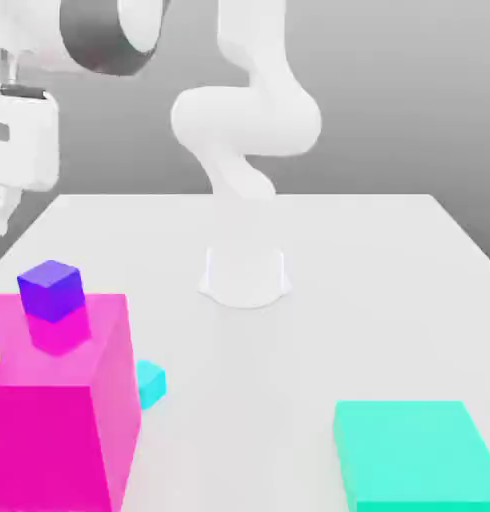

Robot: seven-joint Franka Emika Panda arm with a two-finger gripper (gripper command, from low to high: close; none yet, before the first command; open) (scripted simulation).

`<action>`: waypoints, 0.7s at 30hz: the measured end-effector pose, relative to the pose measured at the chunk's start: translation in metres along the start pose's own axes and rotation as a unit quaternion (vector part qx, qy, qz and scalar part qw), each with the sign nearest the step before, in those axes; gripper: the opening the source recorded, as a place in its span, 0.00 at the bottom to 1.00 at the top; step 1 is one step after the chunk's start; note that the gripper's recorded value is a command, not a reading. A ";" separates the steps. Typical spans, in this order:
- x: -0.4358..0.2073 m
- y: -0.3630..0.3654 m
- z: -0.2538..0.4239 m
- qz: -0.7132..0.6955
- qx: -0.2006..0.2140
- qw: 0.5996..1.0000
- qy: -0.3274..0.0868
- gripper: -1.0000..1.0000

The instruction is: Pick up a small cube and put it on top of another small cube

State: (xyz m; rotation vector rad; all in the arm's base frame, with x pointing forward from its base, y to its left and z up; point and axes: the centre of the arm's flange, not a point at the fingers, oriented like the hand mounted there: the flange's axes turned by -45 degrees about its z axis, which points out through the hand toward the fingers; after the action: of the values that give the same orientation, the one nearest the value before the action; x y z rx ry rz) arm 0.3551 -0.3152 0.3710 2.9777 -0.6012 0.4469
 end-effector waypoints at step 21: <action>-0.170 0.078 0.197 0.039 -0.001 0.988 -0.150 0.00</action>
State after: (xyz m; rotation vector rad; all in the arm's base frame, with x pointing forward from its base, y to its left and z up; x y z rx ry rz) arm 0.2277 -0.3486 0.1334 3.0509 -0.7428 -0.0002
